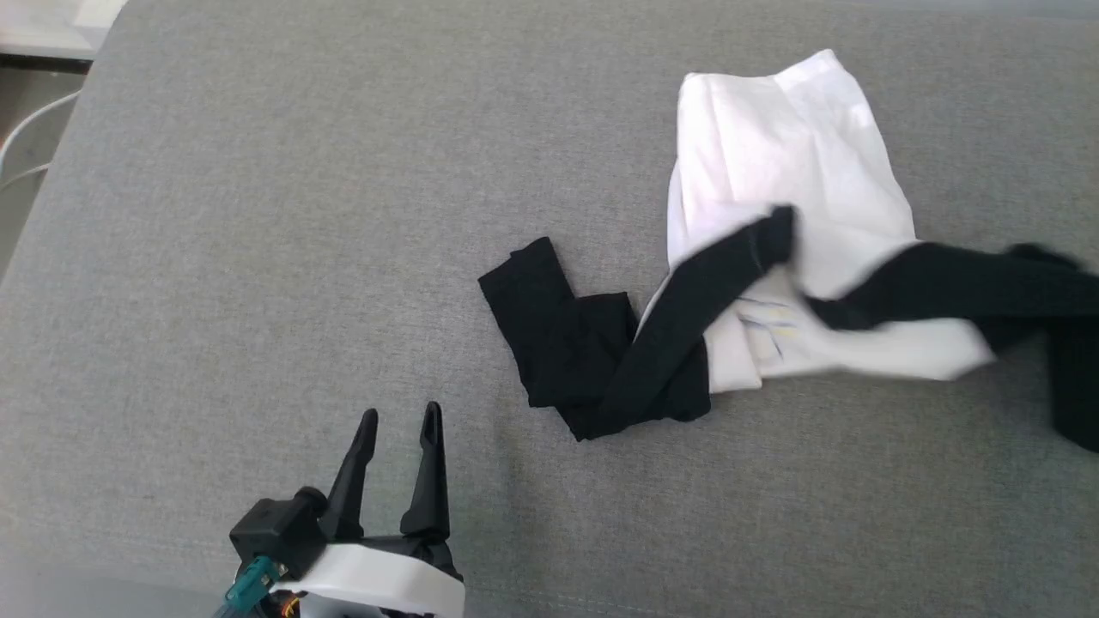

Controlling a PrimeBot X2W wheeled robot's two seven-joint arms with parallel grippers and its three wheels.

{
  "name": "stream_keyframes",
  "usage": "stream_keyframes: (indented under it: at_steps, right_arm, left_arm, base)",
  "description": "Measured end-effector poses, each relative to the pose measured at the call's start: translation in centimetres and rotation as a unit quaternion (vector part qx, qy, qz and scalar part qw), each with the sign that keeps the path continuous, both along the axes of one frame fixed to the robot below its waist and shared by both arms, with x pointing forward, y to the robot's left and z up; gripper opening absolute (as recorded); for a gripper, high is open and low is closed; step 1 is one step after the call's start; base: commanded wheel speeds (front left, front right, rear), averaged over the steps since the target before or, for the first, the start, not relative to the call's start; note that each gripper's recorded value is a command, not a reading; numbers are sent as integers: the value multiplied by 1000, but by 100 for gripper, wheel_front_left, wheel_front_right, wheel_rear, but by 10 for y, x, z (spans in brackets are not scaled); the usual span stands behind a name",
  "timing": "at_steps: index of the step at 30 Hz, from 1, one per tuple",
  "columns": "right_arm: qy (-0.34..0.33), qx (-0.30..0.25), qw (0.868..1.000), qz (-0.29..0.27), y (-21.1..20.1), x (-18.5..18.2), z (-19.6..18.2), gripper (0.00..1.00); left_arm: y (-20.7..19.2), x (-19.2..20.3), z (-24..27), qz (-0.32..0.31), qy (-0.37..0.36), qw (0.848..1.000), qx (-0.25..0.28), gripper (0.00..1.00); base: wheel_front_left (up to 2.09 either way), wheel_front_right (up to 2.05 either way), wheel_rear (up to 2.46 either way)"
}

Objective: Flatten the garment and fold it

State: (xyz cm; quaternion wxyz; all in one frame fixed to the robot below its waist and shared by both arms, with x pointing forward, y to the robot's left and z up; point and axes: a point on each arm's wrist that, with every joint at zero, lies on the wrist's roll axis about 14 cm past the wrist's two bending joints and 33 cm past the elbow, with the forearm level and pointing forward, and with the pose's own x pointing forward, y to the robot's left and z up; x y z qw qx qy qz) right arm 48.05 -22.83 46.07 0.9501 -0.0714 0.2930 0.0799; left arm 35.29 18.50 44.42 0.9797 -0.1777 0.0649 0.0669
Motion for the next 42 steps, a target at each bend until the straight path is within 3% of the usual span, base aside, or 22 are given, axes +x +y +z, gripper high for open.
stream_keyframes:
  at_steps: [6, 8, 11, 14, 15, 16, 17, 18, 25, 31, 37, 42]
  right_arm:
    - [49, -23, 994, -97, -70, -29, -11, 0]
    - [36, -34, 991, -124, -89, -36, -7, 0]
    - [10, -71, 987, -145, -112, -44, 1, 0]
    - [18, -69, 984, -164, -121, -62, -10, 0]
    - [26, -77, 983, -166, -124, -69, -15, 4]
    - [33, -81, 982, -170, -126, -76, -20, 35]
    - [40, -80, 981, -175, -128, -82, -25, 80]
    - [50, -76, 980, -176, -126, -88, -31, 100]
    - [97, -11, 983, -155, -90, -108, -39, 100]
    - [74, 24, 992, -103, -61, -111, 4, 100]
    - [41, 74, 996, 3, 9, -103, 34, 100]
    - [14, 97, 988, 116, 81, -83, 45, 100]
  left_arm:
    - [-3, 0, -2, -7, 2, 1000, -5, 100]
    - [-2, -1, -3, -4, 3, 1000, -5, 100]
    - [0, -2, -3, -1, 3, 1000, -4, 100]
    - [1, -2, -2, 0, 1, 1000, -4, 100]
    - [1, -2, -2, -1, 1, 1000, -3, 100]
    - [0, -2, -1, -3, 0, 1000, -3, 100]
    - [-1, -1, -1, -5, -1, 1000, -3, 100]
    - [-2, -1, 0, -7, -2, 1000, -4, 100]
    - [-8, -10, 3, -16, -6, 1000, -7, 100]
    - [-16, -20, 11, -25, -17, 999, -16, 100]
    - [-22, -23, 19, -34, -29, 999, -19, 100]
    - [-17, -26, 17, -24, -25, 999, -20, 100]
  base:
    - [0, 0, 0]
    - [0, 0, 0]
    - [0, 0, 0]
    - [0, 0, 0]
    - [0, 0, 0]
    - [0, 0, 0]
    - [0, 0, 0]
    - [0, 0, 0]
    - [0, 0, 0]
    - [0, 0, 0]
    - [0, 0, 0]
    - [0, 0, 0]
